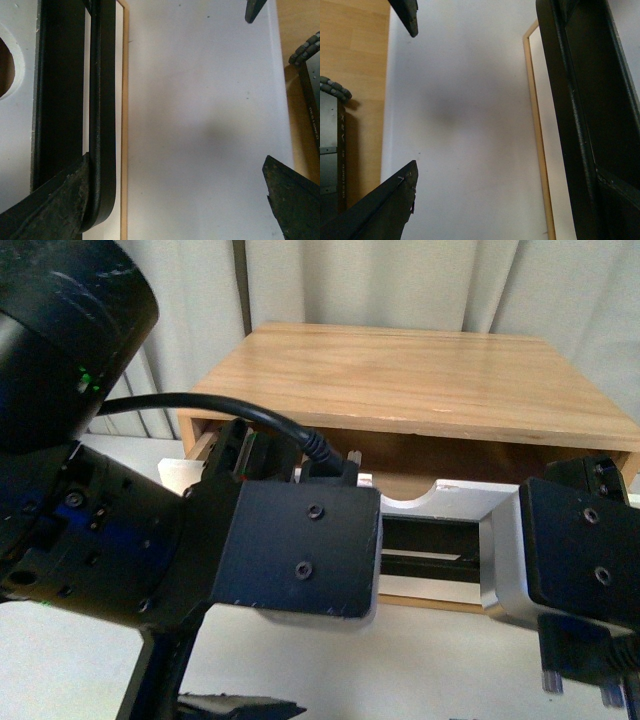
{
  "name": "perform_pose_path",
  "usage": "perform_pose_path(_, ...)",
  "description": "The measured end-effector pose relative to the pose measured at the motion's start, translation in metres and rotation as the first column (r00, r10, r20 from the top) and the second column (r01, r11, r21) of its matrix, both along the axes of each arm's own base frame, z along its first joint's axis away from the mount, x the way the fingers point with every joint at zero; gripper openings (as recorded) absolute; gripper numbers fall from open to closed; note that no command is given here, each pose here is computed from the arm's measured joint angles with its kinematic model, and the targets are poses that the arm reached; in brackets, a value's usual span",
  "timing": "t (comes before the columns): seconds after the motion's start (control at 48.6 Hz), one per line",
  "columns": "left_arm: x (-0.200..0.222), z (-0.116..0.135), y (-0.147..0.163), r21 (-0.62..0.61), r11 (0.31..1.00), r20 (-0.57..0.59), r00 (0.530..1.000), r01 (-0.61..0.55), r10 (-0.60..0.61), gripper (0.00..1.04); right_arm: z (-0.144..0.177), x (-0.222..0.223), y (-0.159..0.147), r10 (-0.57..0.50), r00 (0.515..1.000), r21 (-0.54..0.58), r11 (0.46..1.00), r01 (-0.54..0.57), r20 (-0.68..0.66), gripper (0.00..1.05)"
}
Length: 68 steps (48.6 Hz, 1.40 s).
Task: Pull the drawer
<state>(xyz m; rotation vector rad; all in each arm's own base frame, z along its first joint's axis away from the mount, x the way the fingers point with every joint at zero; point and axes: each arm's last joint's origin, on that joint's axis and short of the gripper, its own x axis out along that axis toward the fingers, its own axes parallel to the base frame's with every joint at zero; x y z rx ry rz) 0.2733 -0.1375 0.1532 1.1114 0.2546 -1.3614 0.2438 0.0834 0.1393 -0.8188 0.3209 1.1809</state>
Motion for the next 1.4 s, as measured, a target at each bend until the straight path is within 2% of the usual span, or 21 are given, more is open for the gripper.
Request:
perform_pose_path(0.165, -0.006, -0.002, 0.009, -0.005, 1.000, 0.008, 1.000, 0.014, -0.014, 0.99, -0.001, -0.007, -0.001, 0.018, 1.000, 0.000, 1.000, -0.018, 0.009, 0.96)
perform_pose_path(0.37, -0.011, -0.003, 0.012, -0.092, 0.996, 0.062, 0.998, -0.021, 0.027, 0.99, 0.003, -0.009, -0.008, -0.041, 0.999, 0.057, 0.998, 0.040, 0.021, 0.96)
perform_pose_path(0.617, -0.022, 0.035, 0.026, -0.285, 0.954, 0.148, 0.979, -0.091, 0.138, 0.99, 0.028, -0.017, -0.024, -0.116, 0.991, 0.185, 0.978, 0.101, 0.072, 0.96)
perform_pose_path(0.864, -0.038, 0.052, 0.047, -0.416, 0.897, 0.196, 0.949, -0.147, 0.246, 0.99, 0.046, -0.023, -0.043, -0.254, 0.959, 0.288, 0.935, 0.210, 0.126, 0.96)
perform_pose_path(0.926, -0.043, 0.055, 0.059, -0.460, 0.867, 0.205, 0.927, -0.192, 0.314, 0.99, 0.051, -0.026, -0.048, -0.315, 0.939, 0.335, 0.907, 0.255, 0.139, 0.96)
perform_pose_path(0.988, -0.046, 0.056, 0.073, -0.492, 0.831, 0.223, 0.885, -0.260, 0.409, 0.99, 0.055, -0.031, -0.054, -0.375, 0.918, 0.389, 0.871, 0.301, 0.131, 0.96)
perform_pose_path(1.132, -0.068, 0.058, 0.103, -0.583, 0.709, 0.164, 0.797, -0.397, 0.582, 0.99, 0.063, -0.049, -0.067, -0.526, 0.844, 0.500, 0.761, 0.413, 0.104, 0.96)
perform_pose_path(1.173, -0.077, 0.061, 0.107, -0.612, 0.674, 0.142, 0.781, -0.414, 0.608, 0.99, 0.065, -0.055, -0.070, -0.580, 0.808, 0.536, 0.717, 0.445, 0.105, 0.96)
perform_pose_path(1.337, -0.106, 0.068, 0.112, -0.694, 0.545, 0.051, 0.722, -0.471, 0.690, 0.99, 0.066, -0.073, -0.080, -0.678, 0.733, 0.613, 0.604, 0.509, 0.060, 0.96)
perform_pose_path(1.399, -0.112, 0.069, 0.115, -0.704, 0.477, 0.009, 0.664, -0.526, 0.747, 0.99, 0.067, -0.080, -0.084, -0.704, 0.710, 0.634, 0.565, 0.528, 0.035, 0.96)
